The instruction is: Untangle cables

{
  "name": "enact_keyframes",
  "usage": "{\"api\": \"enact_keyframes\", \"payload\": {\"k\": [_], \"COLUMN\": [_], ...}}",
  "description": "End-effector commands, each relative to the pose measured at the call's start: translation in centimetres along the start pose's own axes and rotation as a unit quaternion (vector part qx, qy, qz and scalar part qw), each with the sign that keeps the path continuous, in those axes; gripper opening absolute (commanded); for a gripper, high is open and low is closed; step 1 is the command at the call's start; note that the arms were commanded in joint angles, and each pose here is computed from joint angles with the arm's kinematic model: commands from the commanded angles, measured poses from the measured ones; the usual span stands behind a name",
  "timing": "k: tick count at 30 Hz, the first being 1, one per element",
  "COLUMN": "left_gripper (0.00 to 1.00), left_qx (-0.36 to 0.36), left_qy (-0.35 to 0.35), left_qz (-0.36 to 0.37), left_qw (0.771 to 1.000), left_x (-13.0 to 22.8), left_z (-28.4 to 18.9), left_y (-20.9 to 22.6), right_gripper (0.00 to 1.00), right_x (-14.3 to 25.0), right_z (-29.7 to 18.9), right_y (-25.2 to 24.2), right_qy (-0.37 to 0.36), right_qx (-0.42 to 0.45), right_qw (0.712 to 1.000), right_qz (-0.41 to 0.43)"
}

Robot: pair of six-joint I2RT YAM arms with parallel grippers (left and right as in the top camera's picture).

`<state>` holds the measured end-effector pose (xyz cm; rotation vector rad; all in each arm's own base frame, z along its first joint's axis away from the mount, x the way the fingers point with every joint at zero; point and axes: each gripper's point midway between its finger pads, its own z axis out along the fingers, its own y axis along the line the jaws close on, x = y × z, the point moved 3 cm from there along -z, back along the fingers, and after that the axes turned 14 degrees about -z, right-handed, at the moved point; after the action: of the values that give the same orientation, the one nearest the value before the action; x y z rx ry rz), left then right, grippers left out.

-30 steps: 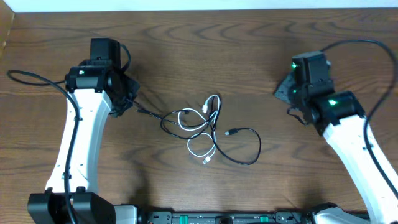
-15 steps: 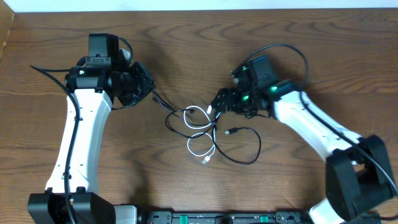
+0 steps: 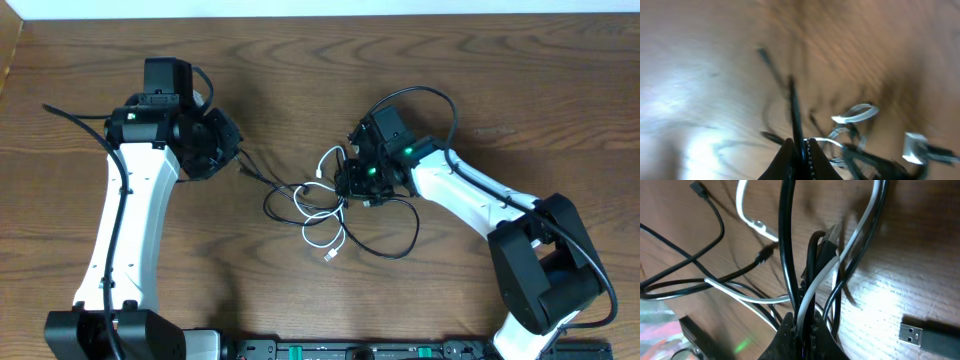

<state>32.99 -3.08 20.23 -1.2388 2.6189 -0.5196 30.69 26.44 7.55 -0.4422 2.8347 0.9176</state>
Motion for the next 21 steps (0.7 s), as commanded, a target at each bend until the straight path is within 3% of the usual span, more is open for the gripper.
{"api": "enact_keyframes", "payload": {"k": [1, 5, 9, 12, 15, 21], "left_gripper": [0.07, 0.08, 0.08, 0.07, 0.08, 0.08], "left_qx": [-0.100, -0.170, -0.190, -0.192, -0.191, -0.199], "left_qy": [-0.110, -0.171, -0.194, -0.208, -0.214, -0.219], "left_qz": [-0.074, -0.130, -0.161, -0.187, -0.207, -0.242], "left_qw": [0.986, 0.962, 0.949, 0.941, 0.935, 0.924], "left_x": [-2.5, -3.3, -3.5, -3.9, -4.4, -5.5], "left_z": [-1.3, -2.3, -2.8, -3.0, -3.3, -3.9], "left_y": [3.4, 6.1, 7.1, 7.5, 8.0, 9.6], "right_gripper": [0.01, 0.01, 0.02, 0.02, 0.02, 0.01], "right_x": [-2.7, -4.7, -3.8, -2.2, -0.6, 0.9], "right_z": [-4.6, -11.1, -19.2, -23.7, -27.2, -29.4], "right_y": [1.2, -1.6, -6.9, -9.6, -11.9, -14.5], "right_qy": [-0.050, -0.122, -0.194, -0.217, -0.224, -0.241], "right_qx": [-0.007, 0.122, 0.331, 0.422, 0.489, 0.495], "right_qw": [0.999, 0.985, 0.916, 0.868, 0.824, 0.793], "right_qz": [-0.001, 0.029, 0.116, 0.149, 0.178, 0.261]}}
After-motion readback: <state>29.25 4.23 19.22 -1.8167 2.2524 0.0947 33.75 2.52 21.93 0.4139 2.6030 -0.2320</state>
